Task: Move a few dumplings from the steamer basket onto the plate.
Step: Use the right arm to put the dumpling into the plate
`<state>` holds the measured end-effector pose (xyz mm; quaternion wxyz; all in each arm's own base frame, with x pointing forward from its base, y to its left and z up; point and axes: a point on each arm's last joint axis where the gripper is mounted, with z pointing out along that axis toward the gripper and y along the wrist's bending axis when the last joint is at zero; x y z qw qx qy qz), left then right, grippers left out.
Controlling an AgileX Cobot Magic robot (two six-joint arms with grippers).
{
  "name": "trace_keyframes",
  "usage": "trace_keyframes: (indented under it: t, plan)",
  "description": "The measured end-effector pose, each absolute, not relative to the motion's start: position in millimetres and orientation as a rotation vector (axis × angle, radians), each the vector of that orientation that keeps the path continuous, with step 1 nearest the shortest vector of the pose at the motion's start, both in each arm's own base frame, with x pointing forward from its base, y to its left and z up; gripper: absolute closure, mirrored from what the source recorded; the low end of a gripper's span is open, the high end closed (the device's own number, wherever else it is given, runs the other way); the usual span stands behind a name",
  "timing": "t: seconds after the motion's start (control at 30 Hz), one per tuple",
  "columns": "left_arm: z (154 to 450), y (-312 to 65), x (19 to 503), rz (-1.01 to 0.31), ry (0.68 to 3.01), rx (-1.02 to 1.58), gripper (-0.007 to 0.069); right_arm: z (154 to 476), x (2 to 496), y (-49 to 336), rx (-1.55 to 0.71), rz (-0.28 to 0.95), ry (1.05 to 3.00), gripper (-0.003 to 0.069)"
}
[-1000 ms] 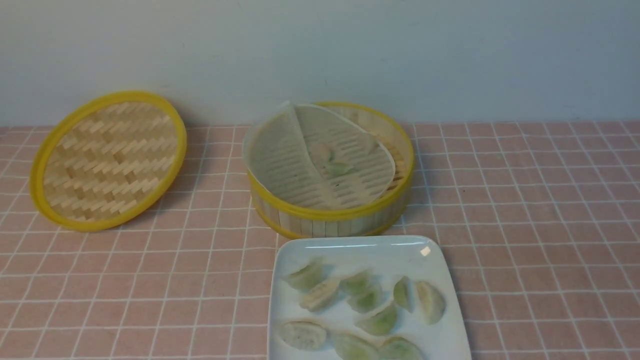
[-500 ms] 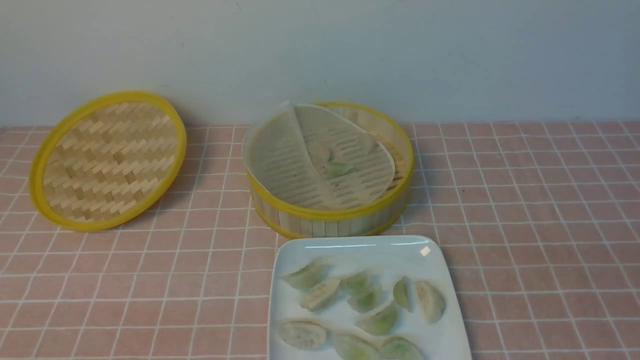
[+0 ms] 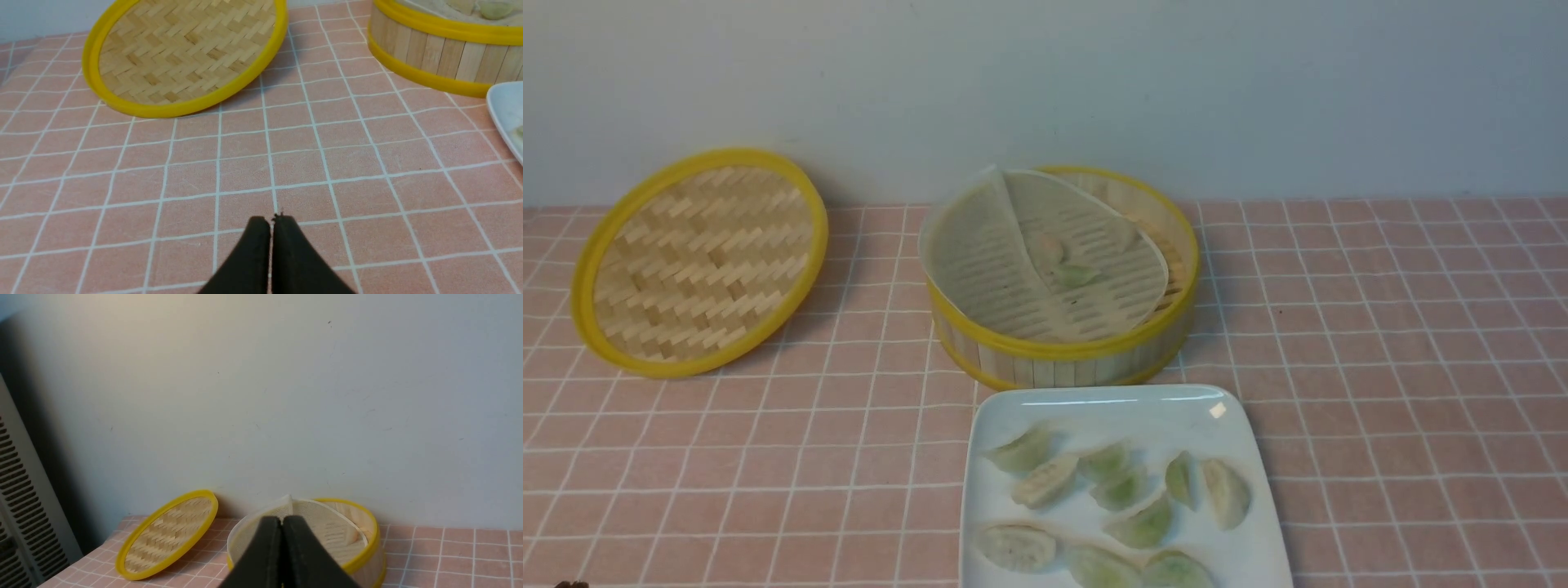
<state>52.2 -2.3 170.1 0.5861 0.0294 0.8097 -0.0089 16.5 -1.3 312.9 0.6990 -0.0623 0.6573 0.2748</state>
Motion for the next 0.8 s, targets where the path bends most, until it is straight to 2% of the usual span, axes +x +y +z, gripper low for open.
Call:
trace_keyframes:
  t: [0.5,0.8]
  plan:
    - [170,-2,52,-0.021,1.888,0.069,0.0631,312,17,-1,-0.141,0.610,1.466,0.0673]
    - [170,-2,52,-0.021,1.888,0.069,0.0631,305,17,9,-0.305,0.581,1.427,0.0673]
